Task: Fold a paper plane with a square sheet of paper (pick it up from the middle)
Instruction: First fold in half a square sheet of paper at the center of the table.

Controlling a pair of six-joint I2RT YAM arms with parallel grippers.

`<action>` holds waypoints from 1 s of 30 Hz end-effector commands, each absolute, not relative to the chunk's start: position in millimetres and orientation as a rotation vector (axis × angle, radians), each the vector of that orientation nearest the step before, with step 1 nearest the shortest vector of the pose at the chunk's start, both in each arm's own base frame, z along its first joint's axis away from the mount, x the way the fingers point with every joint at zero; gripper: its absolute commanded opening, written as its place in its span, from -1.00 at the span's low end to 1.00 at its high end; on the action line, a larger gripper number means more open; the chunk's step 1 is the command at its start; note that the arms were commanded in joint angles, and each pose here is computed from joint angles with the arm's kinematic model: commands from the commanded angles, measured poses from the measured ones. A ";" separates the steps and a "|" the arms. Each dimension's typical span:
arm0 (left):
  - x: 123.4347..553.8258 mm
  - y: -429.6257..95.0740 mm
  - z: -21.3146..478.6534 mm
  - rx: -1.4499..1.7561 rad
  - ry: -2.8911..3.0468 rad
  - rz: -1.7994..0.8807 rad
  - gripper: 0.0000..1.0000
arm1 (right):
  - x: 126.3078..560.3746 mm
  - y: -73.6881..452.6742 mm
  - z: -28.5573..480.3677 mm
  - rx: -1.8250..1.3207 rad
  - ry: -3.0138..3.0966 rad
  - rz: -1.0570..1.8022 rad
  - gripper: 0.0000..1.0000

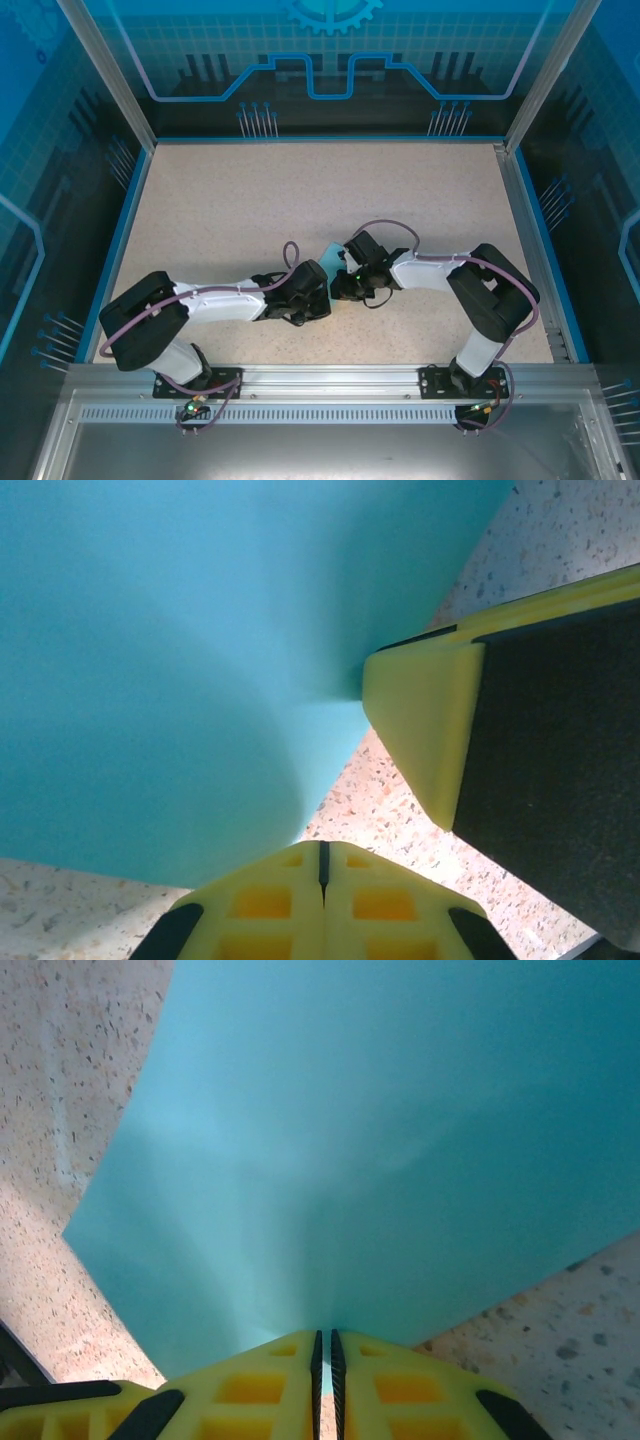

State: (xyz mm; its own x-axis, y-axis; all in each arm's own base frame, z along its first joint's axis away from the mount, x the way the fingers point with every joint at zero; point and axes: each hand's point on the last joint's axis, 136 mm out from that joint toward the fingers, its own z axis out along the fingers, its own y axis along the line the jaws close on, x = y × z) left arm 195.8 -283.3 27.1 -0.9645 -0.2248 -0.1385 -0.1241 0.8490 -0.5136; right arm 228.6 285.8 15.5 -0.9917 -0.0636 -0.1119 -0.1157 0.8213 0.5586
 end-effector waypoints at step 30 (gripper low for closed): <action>208.1 -303.7 64.3 -0.209 2.743 -0.877 -0.85 | 256.6 283.6 6.3 -0.170 2.915 0.827 -0.72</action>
State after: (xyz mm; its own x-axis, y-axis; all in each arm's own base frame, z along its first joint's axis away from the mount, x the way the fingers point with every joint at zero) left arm 200.9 -289.5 43.8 -0.9606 -0.2292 -0.1570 -0.1106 0.8338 -0.5408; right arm 257.6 283.8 12.8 -0.9859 -0.0618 -0.1558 -0.1348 0.8449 0.5177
